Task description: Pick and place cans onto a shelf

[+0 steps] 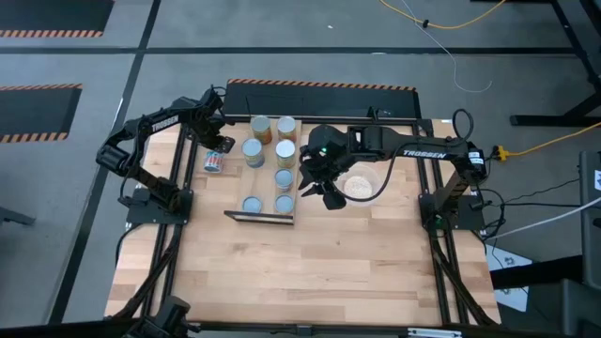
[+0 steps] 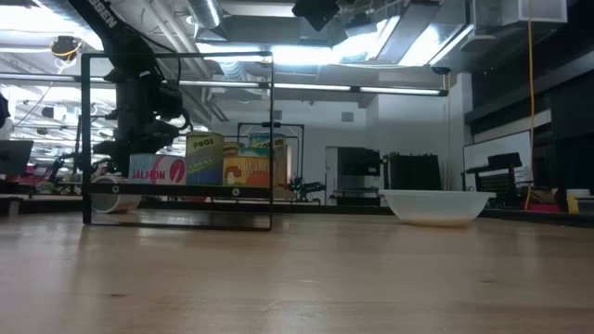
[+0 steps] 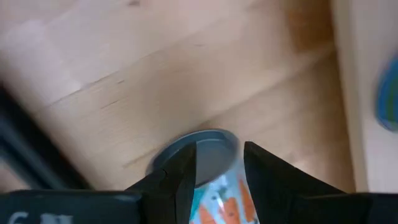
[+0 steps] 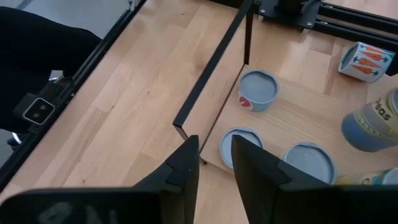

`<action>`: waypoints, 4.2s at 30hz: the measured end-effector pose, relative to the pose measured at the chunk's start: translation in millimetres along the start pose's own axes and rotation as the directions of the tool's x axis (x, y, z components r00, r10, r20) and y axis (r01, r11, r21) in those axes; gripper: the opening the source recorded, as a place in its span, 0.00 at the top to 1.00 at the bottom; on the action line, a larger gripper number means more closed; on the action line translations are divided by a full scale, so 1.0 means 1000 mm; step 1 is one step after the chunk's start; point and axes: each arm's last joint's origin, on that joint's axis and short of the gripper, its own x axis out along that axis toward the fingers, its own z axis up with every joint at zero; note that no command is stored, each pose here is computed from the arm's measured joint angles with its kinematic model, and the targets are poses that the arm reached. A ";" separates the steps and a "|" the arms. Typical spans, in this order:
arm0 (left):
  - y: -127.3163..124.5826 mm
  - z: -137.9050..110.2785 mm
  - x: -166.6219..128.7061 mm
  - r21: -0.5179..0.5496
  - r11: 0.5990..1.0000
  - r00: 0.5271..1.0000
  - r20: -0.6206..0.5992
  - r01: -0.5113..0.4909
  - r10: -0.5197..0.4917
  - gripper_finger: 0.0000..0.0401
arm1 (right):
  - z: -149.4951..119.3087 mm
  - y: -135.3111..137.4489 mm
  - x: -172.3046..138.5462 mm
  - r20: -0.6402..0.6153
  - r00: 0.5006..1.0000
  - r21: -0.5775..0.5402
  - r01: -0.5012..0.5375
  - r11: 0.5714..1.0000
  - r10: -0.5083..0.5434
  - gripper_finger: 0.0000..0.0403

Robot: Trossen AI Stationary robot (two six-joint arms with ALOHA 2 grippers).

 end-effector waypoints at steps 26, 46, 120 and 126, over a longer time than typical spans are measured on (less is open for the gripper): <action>-0.006 -0.023 0.001 0.302 0.952 0.975 -0.222 0.054 0.015 0.68 | 0.000 0.001 0.000 0.003 1.000 0.002 -0.022 1.000 0.022 0.75; -0.014 -0.050 0.024 0.396 0.918 0.931 -0.342 0.022 0.126 0.80 | 0.000 0.001 0.000 0.003 1.000 0.002 -0.022 1.000 0.022 0.75; -0.070 0.030 -0.016 -0.010 0.846 0.741 0.478 -0.533 0.473 1.00 | -0.002 0.001 0.000 -0.015 0.999 -0.025 -0.028 0.999 0.028 0.75; -0.070 0.032 -0.018 -0.121 0.844 0.699 0.507 -0.522 0.504 1.00 | -0.002 0.002 0.000 -0.015 0.999 -0.027 -0.031 0.999 0.030 0.75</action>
